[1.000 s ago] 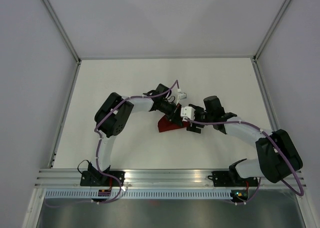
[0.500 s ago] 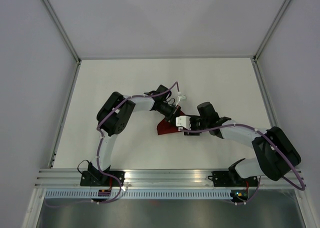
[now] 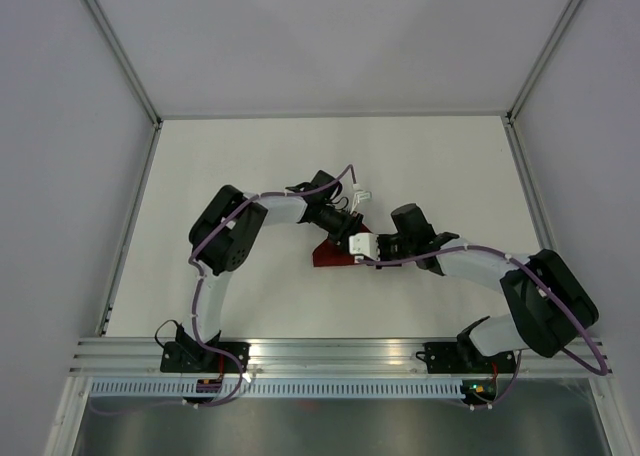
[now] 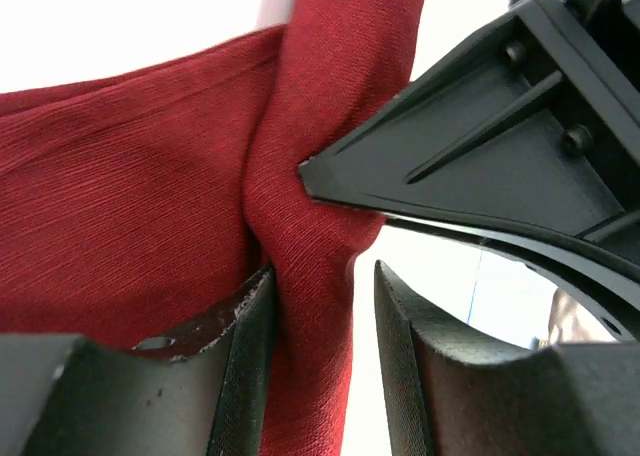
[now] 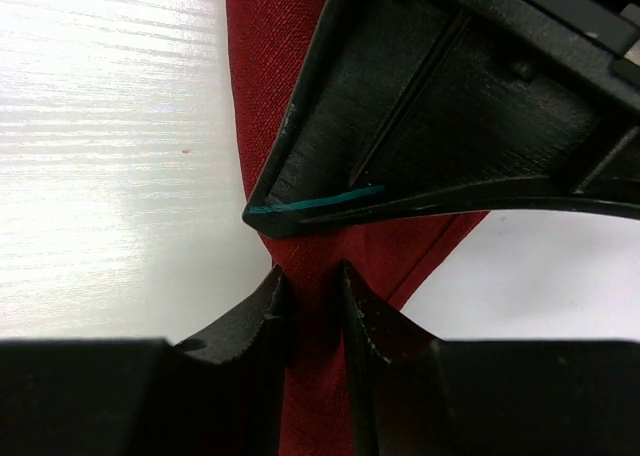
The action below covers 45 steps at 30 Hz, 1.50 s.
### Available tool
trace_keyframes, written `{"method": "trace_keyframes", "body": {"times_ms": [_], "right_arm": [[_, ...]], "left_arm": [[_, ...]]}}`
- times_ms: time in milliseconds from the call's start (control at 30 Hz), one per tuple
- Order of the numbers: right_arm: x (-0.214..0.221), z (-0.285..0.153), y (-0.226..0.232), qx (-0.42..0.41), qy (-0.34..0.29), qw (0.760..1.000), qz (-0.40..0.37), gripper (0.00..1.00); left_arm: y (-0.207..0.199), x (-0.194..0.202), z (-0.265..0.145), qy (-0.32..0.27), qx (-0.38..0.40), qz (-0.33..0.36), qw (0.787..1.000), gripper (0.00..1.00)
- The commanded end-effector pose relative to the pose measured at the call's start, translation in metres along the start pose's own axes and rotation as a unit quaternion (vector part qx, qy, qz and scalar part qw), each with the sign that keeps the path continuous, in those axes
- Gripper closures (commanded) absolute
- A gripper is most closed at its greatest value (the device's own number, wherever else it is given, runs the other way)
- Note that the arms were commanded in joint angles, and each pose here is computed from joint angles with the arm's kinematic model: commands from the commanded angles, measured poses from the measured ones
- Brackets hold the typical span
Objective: Fold the napkin, place the utensils inside, and roll it up
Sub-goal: Roll the napkin at the center of the board.
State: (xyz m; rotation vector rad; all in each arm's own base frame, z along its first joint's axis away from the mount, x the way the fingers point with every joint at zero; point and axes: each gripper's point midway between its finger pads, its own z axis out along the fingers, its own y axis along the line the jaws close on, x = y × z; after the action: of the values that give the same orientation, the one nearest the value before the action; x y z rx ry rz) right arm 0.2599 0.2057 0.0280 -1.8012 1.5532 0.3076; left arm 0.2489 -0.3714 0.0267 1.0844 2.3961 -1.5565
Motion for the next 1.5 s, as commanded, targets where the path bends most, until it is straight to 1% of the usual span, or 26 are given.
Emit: {"method": "trace_keyframes", "body": {"times_ms": [0,100,200,267,300,333,367,400,467,533,567,600,633,800,933,1000,1033,1100,1133,1200,1233,1267,1333,1367,1433,1467], "right_arm": [[0.014,0.003,0.016,-0.035,0.025,0.999,0.017,0.78],[0.015,0.004,0.019,-0.046,0.030,0.998,0.020,0.78],[0.016,0.006,0.021,-0.061,0.035,0.997,0.026,0.79],[0.017,0.006,0.026,-0.077,0.037,0.996,0.035,0.79],[0.015,0.007,0.023,-0.083,0.036,0.995,0.036,0.79],[0.014,0.008,0.023,-0.090,0.036,0.994,0.040,0.79],[0.015,0.006,0.029,-0.108,0.038,0.992,0.049,0.79],[0.015,0.008,0.026,-0.113,0.039,0.991,0.052,0.80],[0.018,0.007,0.027,-0.126,0.043,0.989,0.061,0.80],[0.020,0.009,0.022,-0.136,0.041,0.987,0.070,0.80],[0.020,0.011,0.024,-0.154,0.041,0.984,0.080,0.80],[0.023,0.011,0.022,-0.161,0.040,0.982,0.093,0.81],[0.024,0.011,0.021,-0.169,0.040,0.980,0.097,0.81],[0.037,0.014,0.015,-0.209,0.042,0.966,0.148,0.82],[0.042,0.014,0.011,-0.219,0.042,0.960,0.169,0.82],[0.043,0.014,0.009,-0.217,0.042,0.959,0.175,0.82],[0.042,0.014,0.009,-0.218,0.041,0.959,0.179,0.82],[0.040,0.015,0.009,-0.221,0.034,0.957,0.185,0.82],[0.039,0.016,0.009,-0.224,0.034,0.956,0.187,0.82],[0.040,0.018,0.007,-0.226,0.034,0.955,0.191,0.82],[0.041,0.018,0.007,-0.228,0.036,0.953,0.196,0.82],[0.041,0.019,0.006,-0.229,0.037,0.952,0.197,0.82],[0.042,0.019,0.007,-0.233,0.041,0.950,0.202,0.82],[0.043,0.020,0.007,-0.235,0.043,0.950,0.203,0.82],[0.045,0.020,0.010,-0.240,0.047,0.948,0.205,0.82],[0.047,0.021,0.011,-0.243,0.049,0.946,0.207,0.82]], "left_arm": [[0.033,0.010,-0.011,-0.012,-0.097,-0.051,0.994,0.51],[0.032,-0.004,-0.021,-0.042,-0.113,-0.050,0.991,0.51],[0.042,-0.011,-0.037,-0.075,-0.150,-0.068,0.983,0.51],[0.045,-0.030,-0.057,-0.126,-0.184,-0.063,0.973,0.51],[0.050,-0.035,-0.072,-0.151,-0.201,-0.068,0.965,0.51],[0.048,-0.045,-0.088,-0.197,-0.220,-0.055,0.954,0.50],[0.052,-0.048,-0.103,-0.223,-0.234,-0.060,0.945,0.50],[0.056,-0.037,-0.109,-0.233,-0.244,-0.068,0.939,0.49],[0.049,-0.048,-0.131,-0.274,-0.264,-0.053,0.923,0.48],[0.053,-0.044,-0.144,-0.285,-0.297,-0.044,0.910,0.48],[0.042,-0.053,-0.155,-0.308,-0.302,-0.024,0.902,0.48],[0.044,-0.044,-0.156,-0.311,-0.311,-0.023,0.898,0.48],[0.044,-0.045,-0.163,-0.325,-0.324,-0.017,0.888,0.48],[0.025,-0.043,-0.189,-0.386,-0.347,0.031,0.854,0.48],[0.017,-0.040,-0.201,-0.412,-0.363,0.058,0.834,0.48],[0.013,-0.037,-0.201,-0.413,-0.369,0.068,0.830,0.48],[0.009,-0.039,-0.205,-0.417,-0.376,0.082,0.823,0.48],[0.002,-0.040,-0.202,-0.413,-0.381,0.102,0.821,0.48],[-0.002,-0.041,-0.206,-0.412,-0.395,0.121,0.812,0.48],[-0.010,-0.043,-0.200,-0.406,-0.402,0.143,0.808,0.47],[-0.012,-0.043,-0.202,-0.405,-0.415,0.158,0.799,0.47],[-0.026,-0.048,-0.196,-0.412,-0.404,0.183,0.796,0.46],[-0.027,-0.046,-0.194,-0.410,-0.421,0.207,0.782,0.44],[-0.032,-0.046,-0.184,-0.401,-0.419,0.220,0.784,0.43],[-0.034,-0.051,-0.179,-0.377,-0.446,0.258,0.770,0.43],[-0.038,-0.049,-0.160,-0.358,-0.444,0.281,0.772,0.43]]}}
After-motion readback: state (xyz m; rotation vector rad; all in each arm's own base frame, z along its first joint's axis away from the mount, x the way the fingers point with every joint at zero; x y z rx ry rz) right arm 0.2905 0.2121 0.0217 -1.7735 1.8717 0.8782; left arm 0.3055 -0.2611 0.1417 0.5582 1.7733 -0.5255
